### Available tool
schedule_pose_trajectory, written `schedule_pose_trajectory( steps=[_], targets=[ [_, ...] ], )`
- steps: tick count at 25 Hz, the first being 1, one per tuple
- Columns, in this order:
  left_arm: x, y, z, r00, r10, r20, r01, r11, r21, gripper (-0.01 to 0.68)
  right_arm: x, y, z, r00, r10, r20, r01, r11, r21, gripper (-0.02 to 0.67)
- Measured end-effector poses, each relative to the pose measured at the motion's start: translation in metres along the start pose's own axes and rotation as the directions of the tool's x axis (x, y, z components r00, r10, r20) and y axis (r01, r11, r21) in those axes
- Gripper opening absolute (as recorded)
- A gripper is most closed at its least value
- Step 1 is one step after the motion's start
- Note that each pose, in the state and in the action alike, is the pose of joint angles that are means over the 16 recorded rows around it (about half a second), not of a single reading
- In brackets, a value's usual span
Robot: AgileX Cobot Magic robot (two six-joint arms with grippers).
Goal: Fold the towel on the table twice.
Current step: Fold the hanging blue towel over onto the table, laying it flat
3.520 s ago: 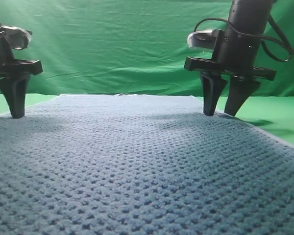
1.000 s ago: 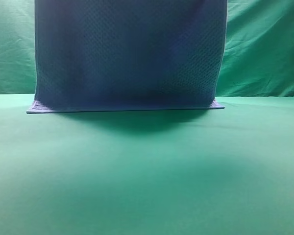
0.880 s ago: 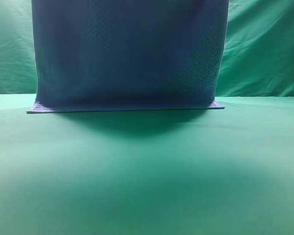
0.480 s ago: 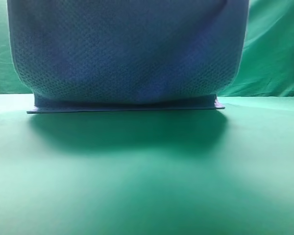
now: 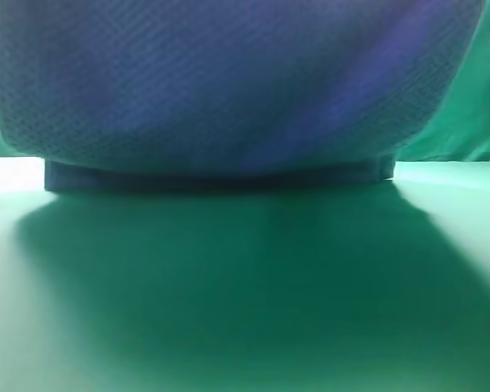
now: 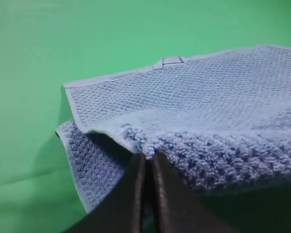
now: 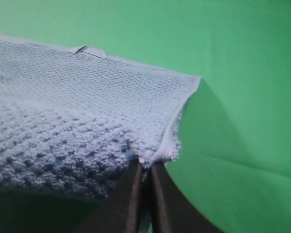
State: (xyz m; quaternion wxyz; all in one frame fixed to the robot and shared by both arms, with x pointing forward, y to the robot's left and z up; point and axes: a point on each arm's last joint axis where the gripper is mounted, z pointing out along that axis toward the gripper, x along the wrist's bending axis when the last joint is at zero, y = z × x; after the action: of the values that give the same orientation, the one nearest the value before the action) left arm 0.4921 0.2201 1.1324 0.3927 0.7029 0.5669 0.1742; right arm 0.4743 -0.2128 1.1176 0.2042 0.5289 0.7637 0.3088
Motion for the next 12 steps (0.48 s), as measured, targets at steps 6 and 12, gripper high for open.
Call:
schedule_pose_trajectory(
  steps=[6,12],
  targets=[
    [-0.001,-0.033,-0.016,1.000,-0.016,0.007,0.015,1.000,0.025,0.000,0.004,-0.036,-0.018,0.999,0.029,-0.032,-0.029,0.999,0.017,0.000],
    [0.001,-0.068,-0.019,0.999,-0.050,0.017,0.048,0.996,0.079,0.000,0.009,-0.070,-0.025,0.995,0.064,-0.076,-0.058,0.996,0.070,0.000]
  ],
)
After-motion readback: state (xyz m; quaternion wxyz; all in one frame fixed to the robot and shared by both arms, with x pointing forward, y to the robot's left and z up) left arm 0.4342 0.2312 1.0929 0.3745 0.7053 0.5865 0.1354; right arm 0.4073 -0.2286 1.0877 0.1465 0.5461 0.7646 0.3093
